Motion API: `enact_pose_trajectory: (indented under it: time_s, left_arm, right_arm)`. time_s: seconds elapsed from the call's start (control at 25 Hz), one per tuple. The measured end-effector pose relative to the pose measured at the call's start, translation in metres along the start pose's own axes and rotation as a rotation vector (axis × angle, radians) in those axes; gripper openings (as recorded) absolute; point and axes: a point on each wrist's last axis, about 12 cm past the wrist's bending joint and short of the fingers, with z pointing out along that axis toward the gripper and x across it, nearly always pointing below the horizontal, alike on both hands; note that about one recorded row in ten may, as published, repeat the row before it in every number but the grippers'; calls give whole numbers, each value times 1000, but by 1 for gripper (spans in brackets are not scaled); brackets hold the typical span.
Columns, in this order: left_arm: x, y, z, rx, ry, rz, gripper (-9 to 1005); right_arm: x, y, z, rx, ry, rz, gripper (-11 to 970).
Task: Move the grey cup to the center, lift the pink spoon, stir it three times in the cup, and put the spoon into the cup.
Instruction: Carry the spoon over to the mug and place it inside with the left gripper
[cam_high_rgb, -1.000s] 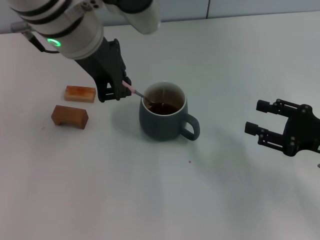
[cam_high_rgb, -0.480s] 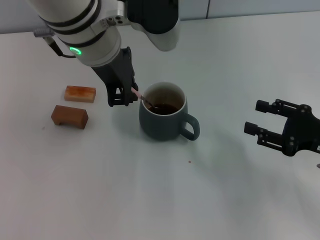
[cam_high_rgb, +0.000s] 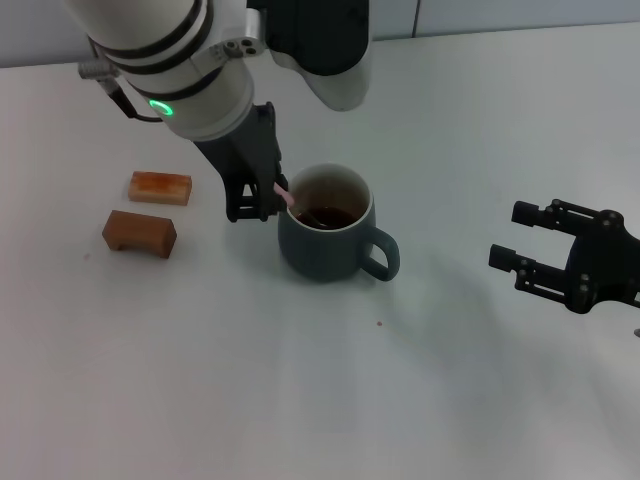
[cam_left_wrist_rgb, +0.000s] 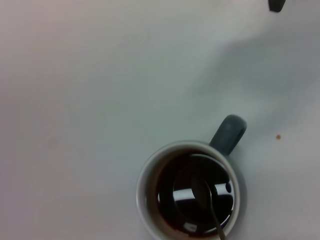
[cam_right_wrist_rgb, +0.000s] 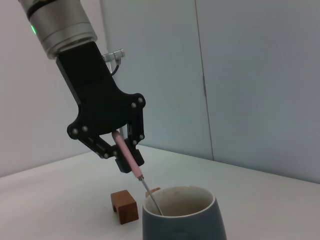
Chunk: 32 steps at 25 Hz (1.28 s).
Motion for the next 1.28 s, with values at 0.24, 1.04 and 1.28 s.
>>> enact_pose_trajectory:
  time_s: [0.24, 1.04, 1.28]
  left_arm:
    - [-4, 0, 3, -10, -8, 10, 132]
    - [2, 0, -1, -8, 17, -25, 131]
    - [-6, 0, -2, -5, -27, -8, 131]
  right_arm:
    - [-1, 0, 1, -2, -1, -2, 657]
    - [-2, 0, 0, -7, -4, 8, 657]
    - [-2, 0, 0, -8, -5, 9, 659]
